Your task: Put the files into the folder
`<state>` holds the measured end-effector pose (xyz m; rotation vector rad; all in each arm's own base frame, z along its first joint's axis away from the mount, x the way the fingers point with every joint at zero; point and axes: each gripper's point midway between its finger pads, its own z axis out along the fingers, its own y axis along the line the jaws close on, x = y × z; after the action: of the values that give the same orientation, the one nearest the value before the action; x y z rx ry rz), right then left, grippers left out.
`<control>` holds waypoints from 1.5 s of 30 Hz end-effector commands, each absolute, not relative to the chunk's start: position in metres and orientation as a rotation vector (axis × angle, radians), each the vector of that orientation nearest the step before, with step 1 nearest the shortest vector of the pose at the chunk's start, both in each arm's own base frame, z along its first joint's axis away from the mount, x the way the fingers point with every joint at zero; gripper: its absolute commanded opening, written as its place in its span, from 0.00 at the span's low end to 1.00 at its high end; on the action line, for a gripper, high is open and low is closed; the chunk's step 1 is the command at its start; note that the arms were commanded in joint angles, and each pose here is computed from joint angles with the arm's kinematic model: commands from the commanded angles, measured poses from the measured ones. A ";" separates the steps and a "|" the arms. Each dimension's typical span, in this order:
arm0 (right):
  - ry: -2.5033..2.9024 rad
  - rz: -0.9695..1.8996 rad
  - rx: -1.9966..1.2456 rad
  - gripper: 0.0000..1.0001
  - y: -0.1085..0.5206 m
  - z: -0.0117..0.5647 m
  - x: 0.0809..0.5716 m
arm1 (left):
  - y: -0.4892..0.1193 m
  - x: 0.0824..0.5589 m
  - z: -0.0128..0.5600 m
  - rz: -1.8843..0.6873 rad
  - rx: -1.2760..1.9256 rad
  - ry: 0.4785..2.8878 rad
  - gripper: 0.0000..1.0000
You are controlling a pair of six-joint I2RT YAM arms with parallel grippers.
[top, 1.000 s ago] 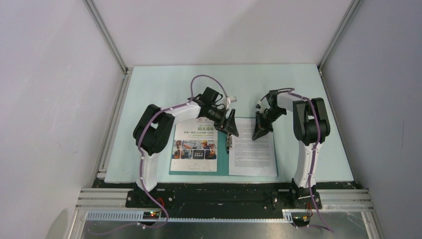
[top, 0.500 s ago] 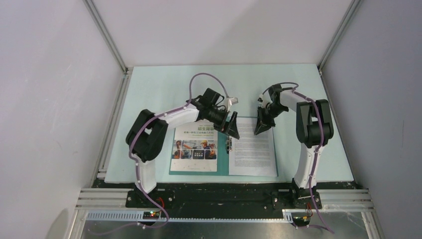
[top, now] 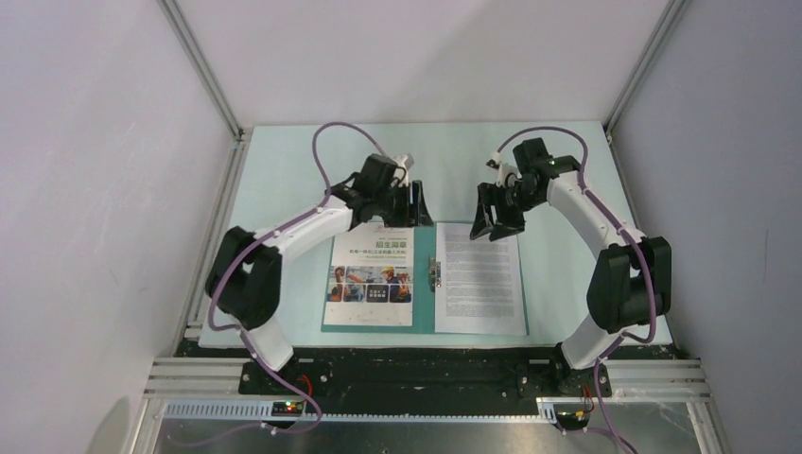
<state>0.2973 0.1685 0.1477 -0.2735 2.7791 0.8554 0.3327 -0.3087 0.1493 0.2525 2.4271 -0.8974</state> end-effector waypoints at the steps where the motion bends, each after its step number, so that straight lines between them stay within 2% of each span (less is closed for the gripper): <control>1: 2.829 0.928 -0.278 0.62 0.182 0.151 0.270 | -0.312 0.328 0.102 -0.833 0.107 2.575 0.60; 5: 2.829 0.952 -0.269 0.61 0.187 0.143 0.264 | -0.323 0.321 0.081 -0.862 0.099 2.648 0.47; 10: 2.839 0.984 -0.269 0.60 0.191 0.133 0.256 | -0.333 0.314 0.060 -0.893 0.099 2.721 0.41; 11: 2.851 0.989 -0.270 0.63 0.192 0.130 0.252 | -0.335 0.314 0.059 -0.900 0.093 2.729 0.39; 17: 2.898 1.104 -0.355 0.67 0.215 0.125 0.226 | -0.342 0.310 0.045 -0.936 0.085 2.780 0.36; 21: 2.914 1.136 -0.340 0.62 0.224 0.120 0.225 | -0.346 0.310 0.042 -0.940 0.090 2.787 0.35; 28: 2.936 1.175 -0.291 0.53 0.232 0.115 0.228 | -0.347 0.308 0.035 -0.945 0.079 2.811 0.25; 37: 2.958 1.226 -0.302 0.50 0.250 0.107 0.226 | -0.341 0.311 0.045 -0.910 0.084 2.772 0.25; 40: 2.971 1.222 -0.292 0.47 0.254 0.103 0.229 | -0.340 0.312 0.045 -0.905 0.078 2.771 0.19; 43: 2.975 1.213 -0.281 0.49 0.260 0.101 0.234 | -0.339 0.311 0.042 -0.906 0.068 2.781 0.12; 45: 2.976 1.221 -0.272 0.49 0.265 0.100 0.237 | -0.338 0.311 0.043 -0.911 0.062 2.782 0.11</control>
<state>0.2208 0.2483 0.0898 -0.2742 3.0309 1.1797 0.3040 -0.3345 0.0223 0.0578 2.8428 -0.8874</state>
